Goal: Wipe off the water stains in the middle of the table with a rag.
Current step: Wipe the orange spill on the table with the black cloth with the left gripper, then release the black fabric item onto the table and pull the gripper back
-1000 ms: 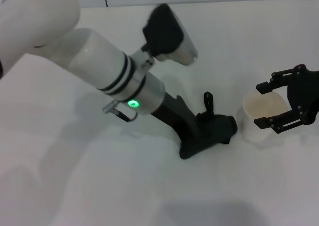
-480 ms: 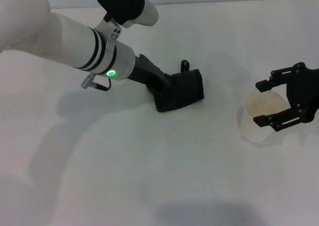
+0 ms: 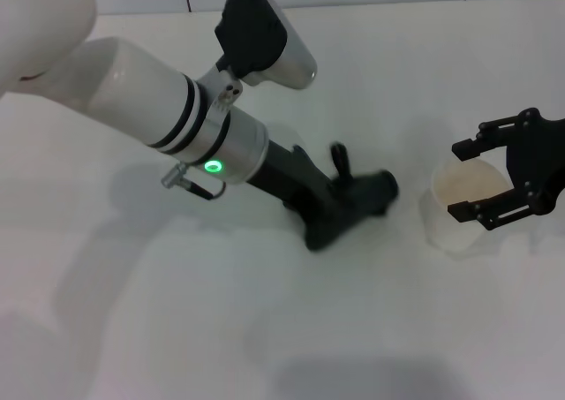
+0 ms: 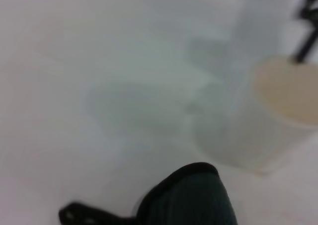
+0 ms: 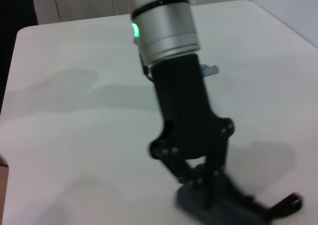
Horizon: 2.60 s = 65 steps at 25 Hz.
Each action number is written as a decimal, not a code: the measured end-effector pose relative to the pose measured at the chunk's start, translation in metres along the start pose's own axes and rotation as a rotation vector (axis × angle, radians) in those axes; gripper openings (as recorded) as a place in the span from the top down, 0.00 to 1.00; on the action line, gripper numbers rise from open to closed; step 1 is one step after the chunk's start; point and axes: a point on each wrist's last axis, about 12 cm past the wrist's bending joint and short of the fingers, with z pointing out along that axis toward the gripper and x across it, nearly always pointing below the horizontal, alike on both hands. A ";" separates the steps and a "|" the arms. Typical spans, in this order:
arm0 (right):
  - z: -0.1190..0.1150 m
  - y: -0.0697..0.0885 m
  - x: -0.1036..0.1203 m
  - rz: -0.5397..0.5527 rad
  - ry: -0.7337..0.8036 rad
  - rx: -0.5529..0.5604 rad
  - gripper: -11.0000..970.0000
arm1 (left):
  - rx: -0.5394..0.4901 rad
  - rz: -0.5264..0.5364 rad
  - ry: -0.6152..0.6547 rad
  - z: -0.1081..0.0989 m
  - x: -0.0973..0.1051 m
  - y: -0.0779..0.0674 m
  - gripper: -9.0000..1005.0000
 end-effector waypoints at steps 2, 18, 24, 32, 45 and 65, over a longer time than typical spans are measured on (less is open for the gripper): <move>0.000 0.000 0.000 0.001 0.000 0.001 0.16 | 0.056 0.022 -0.016 -0.002 -0.001 -0.007 0.92; 0.001 0.001 0.000 0.001 -0.007 -0.008 0.16 | -0.229 -0.109 0.036 -0.002 0.015 0.027 0.93; 0.002 0.000 0.000 -0.001 -0.008 -0.002 0.16 | -0.338 -0.141 0.011 -0.005 0.015 0.039 0.93; 0.003 -0.002 -0.004 -0.011 -0.010 0.001 0.16 | -0.148 -0.037 -0.014 0.004 0.005 0.014 0.93; 0.001 -0.002 -0.005 -0.009 -0.012 0.002 0.16 | 0.047 0.023 0.019 0.018 0.007 -0.020 0.93; 0.000 0.001 0.001 0.007 -0.022 0.004 0.16 | -0.140 -0.168 -0.135 -0.031 0.079 -0.009 0.85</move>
